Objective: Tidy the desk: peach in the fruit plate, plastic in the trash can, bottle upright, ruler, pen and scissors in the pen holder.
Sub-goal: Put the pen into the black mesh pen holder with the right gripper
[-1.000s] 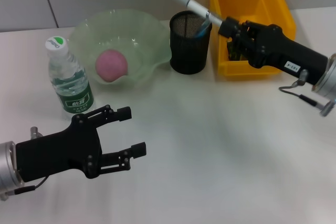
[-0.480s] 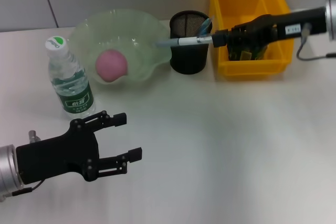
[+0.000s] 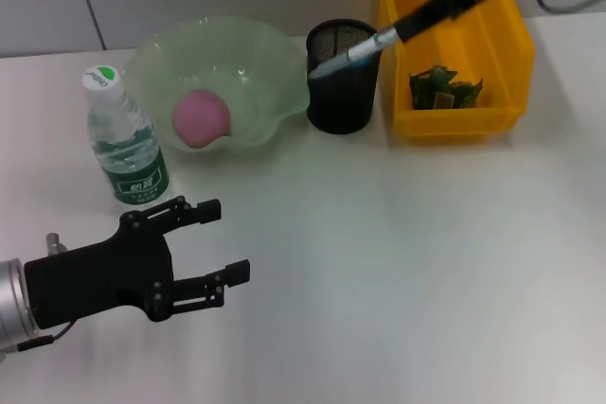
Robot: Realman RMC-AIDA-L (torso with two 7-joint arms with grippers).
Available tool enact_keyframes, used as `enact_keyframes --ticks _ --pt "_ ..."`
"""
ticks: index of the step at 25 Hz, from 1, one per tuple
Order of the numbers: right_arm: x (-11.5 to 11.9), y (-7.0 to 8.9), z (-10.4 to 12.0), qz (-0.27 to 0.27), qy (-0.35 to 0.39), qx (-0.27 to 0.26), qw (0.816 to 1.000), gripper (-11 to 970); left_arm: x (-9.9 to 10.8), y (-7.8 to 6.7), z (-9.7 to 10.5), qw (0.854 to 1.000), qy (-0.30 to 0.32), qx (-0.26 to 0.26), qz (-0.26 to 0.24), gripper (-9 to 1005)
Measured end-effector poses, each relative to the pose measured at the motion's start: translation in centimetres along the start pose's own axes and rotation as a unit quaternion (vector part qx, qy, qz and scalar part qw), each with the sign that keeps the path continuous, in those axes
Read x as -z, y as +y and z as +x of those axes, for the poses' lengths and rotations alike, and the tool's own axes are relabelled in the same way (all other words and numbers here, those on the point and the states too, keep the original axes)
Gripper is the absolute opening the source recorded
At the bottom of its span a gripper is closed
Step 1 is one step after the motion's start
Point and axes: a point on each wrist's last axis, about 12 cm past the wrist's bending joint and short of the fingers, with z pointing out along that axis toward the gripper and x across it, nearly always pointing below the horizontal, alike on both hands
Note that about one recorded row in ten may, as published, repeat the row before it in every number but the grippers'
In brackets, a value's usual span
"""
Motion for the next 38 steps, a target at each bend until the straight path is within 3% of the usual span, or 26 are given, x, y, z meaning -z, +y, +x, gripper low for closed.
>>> enact_keyframes --ticks 6,12,30,38 --pt "0.7 1.5 -3.8 0.05 0.039 0.022 0.998 203 0.1 0.1 0.0 1.0 -0.001 0.0 -0.004 846" --pt "0.8 2.0 -5.9 0.095 0.067 0.025 0.993 208 0.1 0.1 0.0 1.0 -0.002 0.001 -0.008 847" --pt "-4.8 0.7 -6.3 0.141 0.1 0.034 0.984 222 -0.2 0.1 0.1 1.0 -0.004 0.004 -0.014 846" --pt "-5.8 1.0 -6.3 0.152 0.108 0.043 0.981 228 -0.1 -0.1 0.4 1.0 -0.01 0.009 -0.022 847"
